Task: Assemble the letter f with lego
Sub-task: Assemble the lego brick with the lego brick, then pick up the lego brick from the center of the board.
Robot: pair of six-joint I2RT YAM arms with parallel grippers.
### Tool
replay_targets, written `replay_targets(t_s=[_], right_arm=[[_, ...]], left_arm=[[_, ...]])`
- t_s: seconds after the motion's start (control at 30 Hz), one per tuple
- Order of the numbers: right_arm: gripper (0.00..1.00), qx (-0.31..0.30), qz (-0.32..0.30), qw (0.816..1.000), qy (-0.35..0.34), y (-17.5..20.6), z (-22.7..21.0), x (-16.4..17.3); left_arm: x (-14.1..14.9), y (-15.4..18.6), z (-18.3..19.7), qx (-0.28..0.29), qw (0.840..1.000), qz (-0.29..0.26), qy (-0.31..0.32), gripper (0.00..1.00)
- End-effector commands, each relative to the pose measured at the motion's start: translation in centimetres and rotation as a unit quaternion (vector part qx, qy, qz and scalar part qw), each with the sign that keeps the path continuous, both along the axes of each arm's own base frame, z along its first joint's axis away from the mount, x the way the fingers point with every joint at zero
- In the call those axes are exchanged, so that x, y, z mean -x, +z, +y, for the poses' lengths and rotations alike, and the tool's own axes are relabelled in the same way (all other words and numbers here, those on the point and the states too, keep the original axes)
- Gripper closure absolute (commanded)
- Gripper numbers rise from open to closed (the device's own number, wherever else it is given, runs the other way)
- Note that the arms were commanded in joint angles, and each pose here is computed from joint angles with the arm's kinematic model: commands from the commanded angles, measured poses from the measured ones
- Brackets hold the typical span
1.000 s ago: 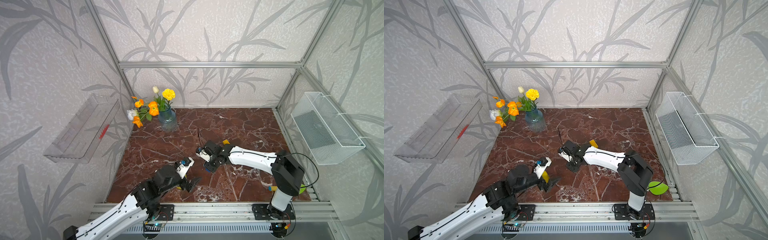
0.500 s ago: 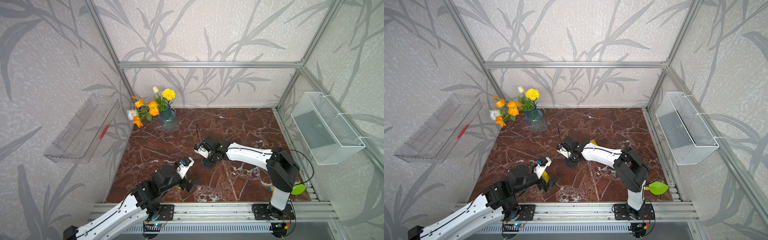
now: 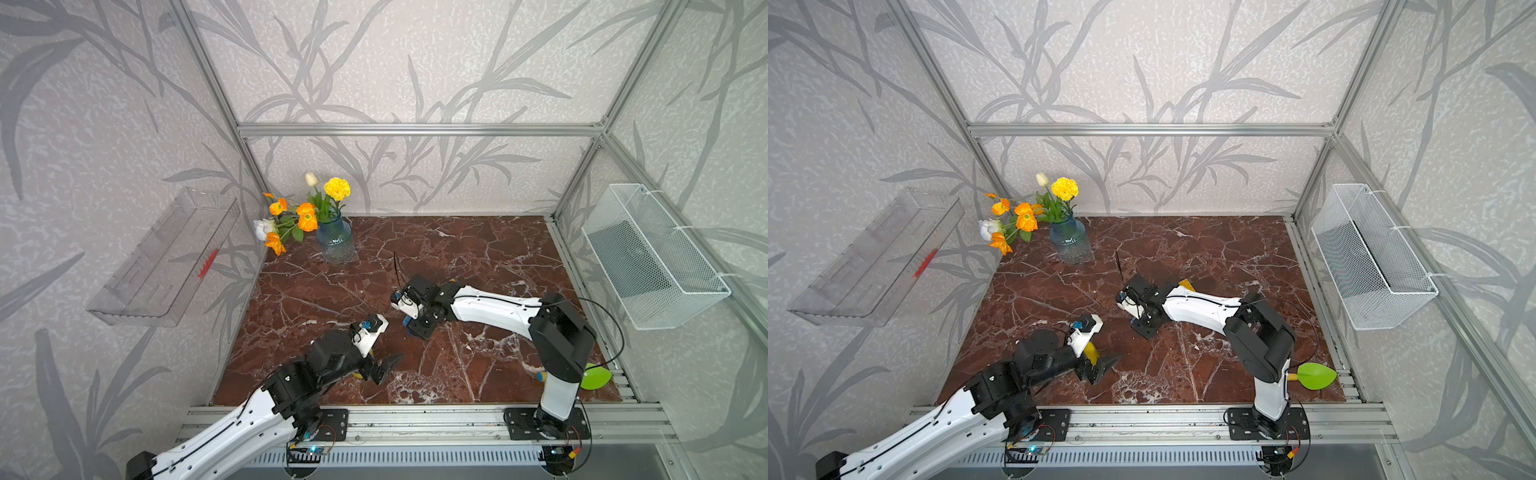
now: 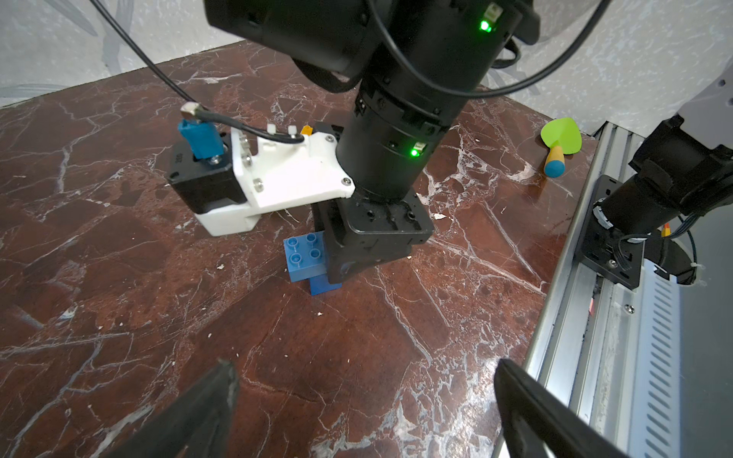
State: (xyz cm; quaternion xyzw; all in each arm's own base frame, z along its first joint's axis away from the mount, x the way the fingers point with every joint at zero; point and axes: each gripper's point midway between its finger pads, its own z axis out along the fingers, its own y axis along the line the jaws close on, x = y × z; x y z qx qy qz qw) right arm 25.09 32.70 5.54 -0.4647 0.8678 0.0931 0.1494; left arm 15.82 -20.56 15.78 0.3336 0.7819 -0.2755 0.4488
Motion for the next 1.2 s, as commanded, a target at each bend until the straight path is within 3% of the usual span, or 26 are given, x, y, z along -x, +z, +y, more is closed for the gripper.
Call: replay_targets(t_s=[0.0,0.17,0.4,0.8,1.07,1.17], right_arm=[[0.47,-0.031,-0.018,0.999,-0.008,3.3,-0.3,-0.1],[0.47,-0.057,-0.027,0.997,-0.037,6.3,-1.6,-1.3],[0.48,-0.037,-0.04,0.996,-0.071,6.8,-3.4,-4.1],[0.53,-0.002,-0.02,0.995,-0.101,2.8,-3.8,-8.0],[0.5,0.007,-0.017,0.994,-0.107,1.5,-3.5,-9.3],[0.49,0.013,-0.016,0.993,-0.115,0.9,-3.2,-10.0]], left_arm=[[-0.1,0.0,0.0,0.0,1.0,-0.006,-0.001,0.01],[-0.9,-0.1,0.4,-0.01,1.0,-0.005,0.026,0.01],[-2.6,-0.6,1.0,-0.041,0.996,0.003,0.077,0.01],[-2.1,-0.7,-0.2,-0.042,0.999,-0.002,0.034,0.0],[-1.9,0.0,0.7,-0.023,0.998,-0.017,0.047,0.01],[-1.7,-0.2,1.0,-0.029,0.998,0.0,0.053,0.01]])
